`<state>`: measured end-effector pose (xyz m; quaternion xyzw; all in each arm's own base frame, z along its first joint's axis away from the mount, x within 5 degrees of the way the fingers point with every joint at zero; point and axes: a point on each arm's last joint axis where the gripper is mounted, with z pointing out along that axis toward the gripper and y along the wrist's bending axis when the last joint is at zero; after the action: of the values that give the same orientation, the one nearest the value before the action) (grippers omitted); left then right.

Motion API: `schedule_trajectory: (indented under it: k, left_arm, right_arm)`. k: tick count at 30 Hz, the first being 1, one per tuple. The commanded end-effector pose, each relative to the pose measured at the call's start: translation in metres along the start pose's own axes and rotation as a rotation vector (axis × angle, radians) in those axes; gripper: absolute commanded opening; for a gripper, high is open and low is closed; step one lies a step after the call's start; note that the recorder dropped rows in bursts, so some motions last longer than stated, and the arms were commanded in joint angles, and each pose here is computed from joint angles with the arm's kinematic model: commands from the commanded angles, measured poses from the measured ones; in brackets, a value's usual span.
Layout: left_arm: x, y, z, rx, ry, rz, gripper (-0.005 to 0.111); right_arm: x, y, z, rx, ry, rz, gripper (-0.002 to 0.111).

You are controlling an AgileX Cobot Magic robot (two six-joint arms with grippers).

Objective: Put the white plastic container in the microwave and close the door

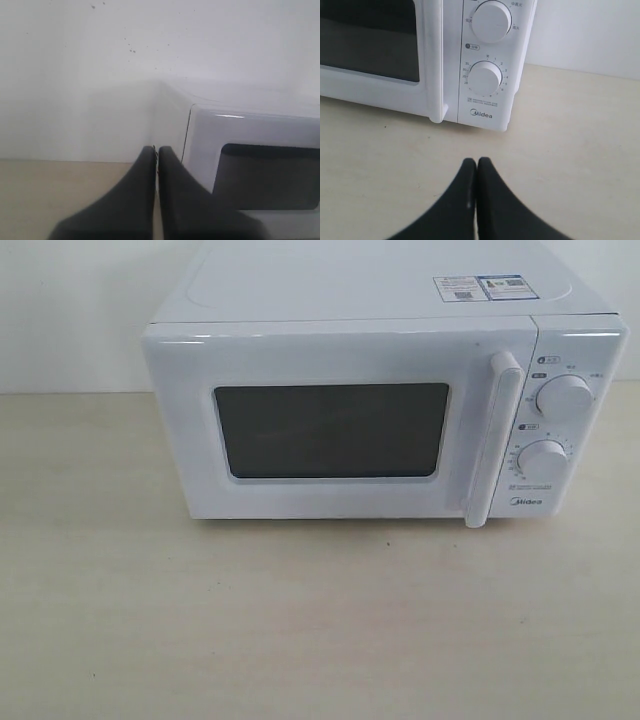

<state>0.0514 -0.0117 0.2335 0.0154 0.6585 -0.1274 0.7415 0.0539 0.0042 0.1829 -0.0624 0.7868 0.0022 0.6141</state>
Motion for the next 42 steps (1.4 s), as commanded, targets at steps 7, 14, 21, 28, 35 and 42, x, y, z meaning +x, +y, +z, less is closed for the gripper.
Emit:
schedule_trajectory:
  k: [7, 14, 21, 28, 35, 42]
  left_arm:
    - [0.013, 0.006, 0.000, -0.045, 0.069, 0.308, 0.004]
    - [0.024, 0.008, 0.000, -0.046, 0.090, 0.282, 0.004]
    - [0.031, 0.009, -0.001, -0.064, 0.170, 0.117, 0.004]
    - [0.041, 0.011, -0.003, -0.069, 0.283, 0.188, 0.004]
    - [0.047, 0.012, -0.005, -0.076, 0.352, 0.186, 0.004]
    - [0.047, 0.016, -0.005, -0.143, 0.351, 0.173, 0.004]
  right_arm:
    - [-0.001, 0.000, 0.000, 0.003, -0.011, -0.002, 0.000]
    - [-0.001, 0.000, 0.000, 0.003, -0.011, -0.004, 0.000]
    - [-0.001, 0.000, 0.000, 0.003, -0.011, -0.004, 0.000]
    - [-0.002, 0.000, 0.000, 0.004, -0.024, -0.004, 0.000]
    - [-0.002, 0.000, 0.000, 0.004, -0.024, -0.004, 0.000]
    - [-0.002, 0.000, 0.000, 0.004, -0.024, -0.004, 0.000]
